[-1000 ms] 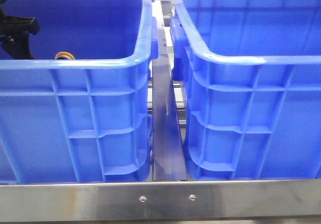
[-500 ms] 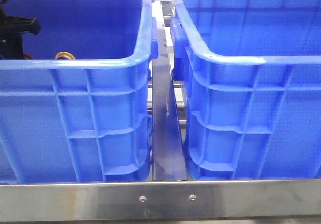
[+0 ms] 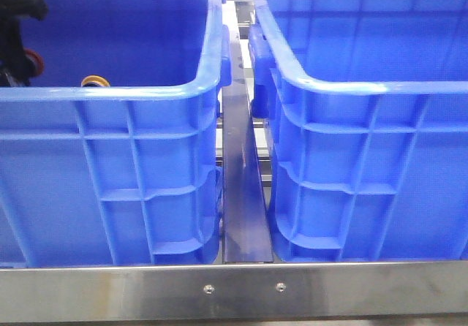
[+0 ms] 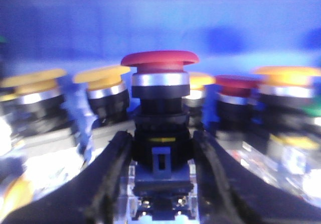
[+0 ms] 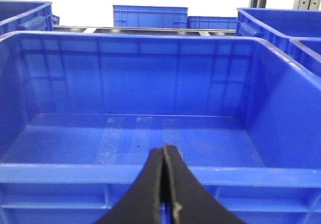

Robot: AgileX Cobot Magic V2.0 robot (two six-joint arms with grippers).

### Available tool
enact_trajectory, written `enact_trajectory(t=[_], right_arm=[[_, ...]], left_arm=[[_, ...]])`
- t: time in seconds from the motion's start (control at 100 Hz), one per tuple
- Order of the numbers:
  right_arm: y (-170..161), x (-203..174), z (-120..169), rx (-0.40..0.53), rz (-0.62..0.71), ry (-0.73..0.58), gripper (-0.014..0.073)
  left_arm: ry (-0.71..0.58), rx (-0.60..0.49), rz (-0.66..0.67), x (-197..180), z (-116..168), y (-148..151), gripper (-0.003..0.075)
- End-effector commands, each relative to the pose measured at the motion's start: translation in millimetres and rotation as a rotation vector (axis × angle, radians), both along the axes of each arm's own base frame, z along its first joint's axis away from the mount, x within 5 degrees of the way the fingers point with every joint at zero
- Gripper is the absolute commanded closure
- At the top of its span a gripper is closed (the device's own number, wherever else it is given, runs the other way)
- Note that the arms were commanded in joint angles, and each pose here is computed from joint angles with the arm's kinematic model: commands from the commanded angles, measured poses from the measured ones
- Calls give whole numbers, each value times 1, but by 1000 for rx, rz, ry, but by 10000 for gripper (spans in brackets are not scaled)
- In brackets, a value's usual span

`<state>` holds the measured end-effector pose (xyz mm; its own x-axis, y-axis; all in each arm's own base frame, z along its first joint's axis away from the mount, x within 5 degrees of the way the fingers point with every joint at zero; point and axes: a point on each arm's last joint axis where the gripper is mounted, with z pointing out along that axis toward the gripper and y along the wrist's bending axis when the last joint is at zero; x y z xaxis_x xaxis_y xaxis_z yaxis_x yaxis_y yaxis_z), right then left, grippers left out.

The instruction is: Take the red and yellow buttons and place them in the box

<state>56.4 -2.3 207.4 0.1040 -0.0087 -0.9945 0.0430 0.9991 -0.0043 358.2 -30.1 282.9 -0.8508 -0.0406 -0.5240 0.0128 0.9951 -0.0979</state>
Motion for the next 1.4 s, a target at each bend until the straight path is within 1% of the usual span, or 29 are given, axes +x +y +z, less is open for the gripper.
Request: enact_trajectory(t=[0.0,0.14,0.18,0.28,0.47,0.59,0.65,0.75,0.84,1.08,1.22,1.39], right_arm=[[1,-3,7,-20,6,-91,699],[1,-3,7,-20,6,-91,699],[1,-3,7,-20,6,-91,699],[1,-3,7,-20,6,-91,699],[1,-3,7,-20,6,-91,699],[1,-3,7,-20,6,-91,699],[1,-3,7,-20,6,-91,699],[1,-3,7,-20,6,-91,699],[1,-3,7,-20,6,-91,699],[1,-3,7,-20,6,-91,699],[1,-3,7,-20,6,-91,699],[1,-3,7,-20,6,-92,699]], left_arm=[[-162,-24,3,-14,35,-2,629],[-236,-30,5,-37,46,-1,629],[-243,-25,-16,-44,47,-3,629],[-290,-29,-105,-59,55,-14,629],[-382,-123,-290,-78,75,-48,629],[-391,-179,-393,-86,78,-70,629],[-396,-190,-453,-90,79,-80,629],[-420,-171,-591,-100,80,-102,629],[-428,-181,-650,-108,81,-118,629],[-451,-170,-860,-135,81,-156,629],[-454,-171,-941,-147,81,-170,629],[-453,-179,-981,-156,81,-178,629]])
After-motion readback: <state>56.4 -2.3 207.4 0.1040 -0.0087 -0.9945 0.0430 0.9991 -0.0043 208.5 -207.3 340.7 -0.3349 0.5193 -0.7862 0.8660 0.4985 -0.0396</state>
